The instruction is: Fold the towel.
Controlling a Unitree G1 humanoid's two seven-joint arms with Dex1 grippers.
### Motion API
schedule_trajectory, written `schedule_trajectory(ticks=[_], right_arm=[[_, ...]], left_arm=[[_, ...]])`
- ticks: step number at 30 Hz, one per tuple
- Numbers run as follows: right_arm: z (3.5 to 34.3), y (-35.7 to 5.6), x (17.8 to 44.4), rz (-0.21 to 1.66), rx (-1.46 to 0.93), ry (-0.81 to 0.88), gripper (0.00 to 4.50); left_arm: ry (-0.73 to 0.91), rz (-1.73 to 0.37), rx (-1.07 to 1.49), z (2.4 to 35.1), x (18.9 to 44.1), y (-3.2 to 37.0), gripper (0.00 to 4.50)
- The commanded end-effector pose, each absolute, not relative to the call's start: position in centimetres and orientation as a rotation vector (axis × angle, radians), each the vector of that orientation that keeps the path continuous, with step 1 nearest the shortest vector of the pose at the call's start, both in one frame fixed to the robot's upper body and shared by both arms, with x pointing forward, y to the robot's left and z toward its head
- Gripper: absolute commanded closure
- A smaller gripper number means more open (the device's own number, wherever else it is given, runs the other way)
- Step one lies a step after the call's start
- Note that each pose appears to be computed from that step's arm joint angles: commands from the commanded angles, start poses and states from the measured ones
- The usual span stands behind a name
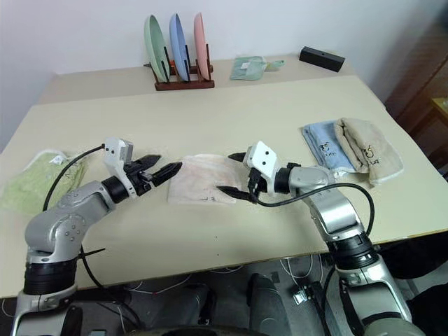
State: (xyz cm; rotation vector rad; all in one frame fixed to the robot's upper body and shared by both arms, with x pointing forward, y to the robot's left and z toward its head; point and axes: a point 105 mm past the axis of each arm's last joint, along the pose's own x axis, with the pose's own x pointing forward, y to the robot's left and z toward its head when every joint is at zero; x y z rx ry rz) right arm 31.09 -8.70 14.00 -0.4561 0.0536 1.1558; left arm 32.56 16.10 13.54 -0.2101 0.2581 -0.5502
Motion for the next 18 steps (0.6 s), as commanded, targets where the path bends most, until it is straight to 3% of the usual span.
schedule_trajectory(ticks=[1,6,9,12,18], right_arm=[[14.3,-9.0,30.6,1.149,-0.499,0.019,0.0],[13.9,-9.2,30.3,1.144,-0.493,0.021,0.0],[13.8,-9.3,30.3,1.13,-0.518,0.013,0.0],[14.1,-9.8,30.4,1.105,-0.521,0.004,0.0],[14.4,-10.5,30.6,1.068,-0.541,0.003,0.0]], left_arm=[[0.345,-0.498,-0.391,13.1,33.1,16.9,0.01],[0.489,-0.594,-0.334,10.7,32.8,13.9,0.01],[0.519,-0.665,-0.428,10.6,32.6,11.9,0.01],[0.537,-0.676,-0.435,10.2,32.7,11.1,0.84],[0.502,-0.664,-0.524,10.6,32.9,10.9,3.87]])
